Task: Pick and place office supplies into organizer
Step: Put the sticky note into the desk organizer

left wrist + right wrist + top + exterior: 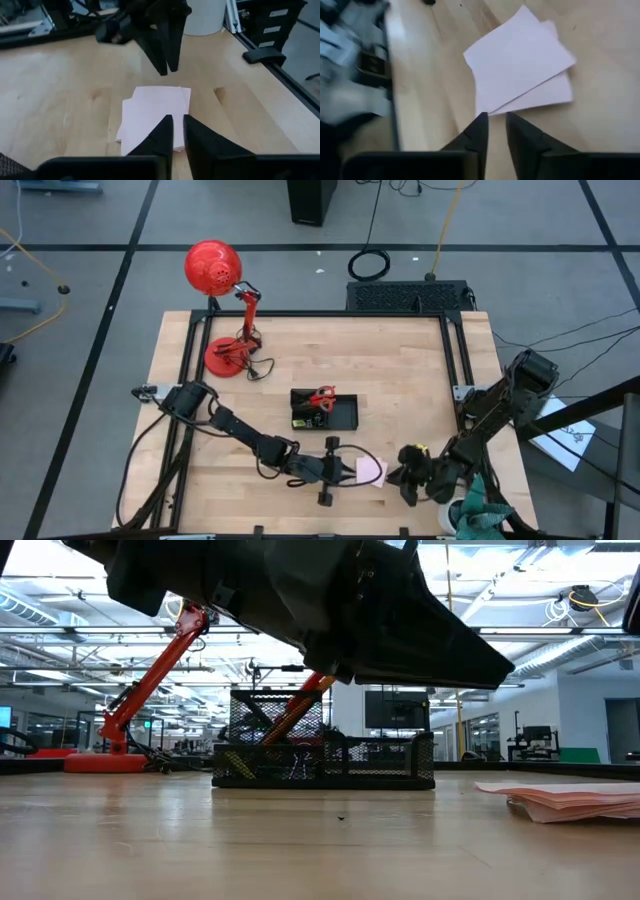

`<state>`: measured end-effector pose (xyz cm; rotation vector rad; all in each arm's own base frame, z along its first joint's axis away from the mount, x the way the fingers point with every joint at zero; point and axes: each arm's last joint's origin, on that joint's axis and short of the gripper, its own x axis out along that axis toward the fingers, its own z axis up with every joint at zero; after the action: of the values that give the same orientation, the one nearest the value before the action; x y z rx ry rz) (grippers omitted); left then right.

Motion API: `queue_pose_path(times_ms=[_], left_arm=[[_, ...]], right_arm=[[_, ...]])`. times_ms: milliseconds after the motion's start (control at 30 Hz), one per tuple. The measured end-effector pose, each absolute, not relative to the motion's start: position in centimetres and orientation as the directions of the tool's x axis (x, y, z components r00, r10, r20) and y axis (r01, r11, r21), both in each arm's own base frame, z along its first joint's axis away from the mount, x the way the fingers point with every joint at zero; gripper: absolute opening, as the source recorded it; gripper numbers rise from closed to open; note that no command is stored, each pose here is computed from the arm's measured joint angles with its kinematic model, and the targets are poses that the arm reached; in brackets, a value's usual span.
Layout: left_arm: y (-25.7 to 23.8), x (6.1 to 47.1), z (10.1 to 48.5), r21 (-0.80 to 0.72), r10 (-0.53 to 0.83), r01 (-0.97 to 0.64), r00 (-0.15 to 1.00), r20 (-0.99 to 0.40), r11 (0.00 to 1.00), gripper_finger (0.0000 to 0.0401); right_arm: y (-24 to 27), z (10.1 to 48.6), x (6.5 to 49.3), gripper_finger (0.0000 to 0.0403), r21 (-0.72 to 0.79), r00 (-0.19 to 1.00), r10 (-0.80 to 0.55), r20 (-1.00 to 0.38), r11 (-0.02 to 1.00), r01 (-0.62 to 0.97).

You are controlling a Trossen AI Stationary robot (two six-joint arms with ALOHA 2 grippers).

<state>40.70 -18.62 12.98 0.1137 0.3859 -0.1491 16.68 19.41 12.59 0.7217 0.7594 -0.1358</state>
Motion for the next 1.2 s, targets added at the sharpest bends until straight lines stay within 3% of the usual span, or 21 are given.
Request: queue_pose_path(times_ms=[167, 433, 867, 1200], left_arm=[[-18.3, 40.9, 13.0, 0.091, -0.158, 0.208, 0.909, -0.386, 0.974, 0.0082], [-17.5, 41.7, 8.4, 0.083, -0.17, 0.223, 0.894, -0.415, 0.971, 0.0088], [-18.7, 44.1, 9.5, 0.152, -0.136, 0.22, 0.893, -0.429, 0.964, 0.0088], [-18.8, 44.2, 9.5, 0.143, -0.128, 0.221, 0.868, -0.48, 0.965, 0.0088]], right_arm=[[18.3, 11.3, 16.0, 0.012, 0.715, 0.785, 0.201, -0.586, 0.585, 0.383], [17.3, 10.3, 15.2, 0.017, 0.772, 0.776, 0.208, -0.595, 0.418, 0.48], [16.7, 9.8, 15.4, 0.0167, 0.742, 0.728, 0.203, -0.655, 0.355, 0.569], [16.4, 9.3, 14.9, 0.0167, 0.692, 0.686, 0.18, -0.705, 0.383, 0.612]])
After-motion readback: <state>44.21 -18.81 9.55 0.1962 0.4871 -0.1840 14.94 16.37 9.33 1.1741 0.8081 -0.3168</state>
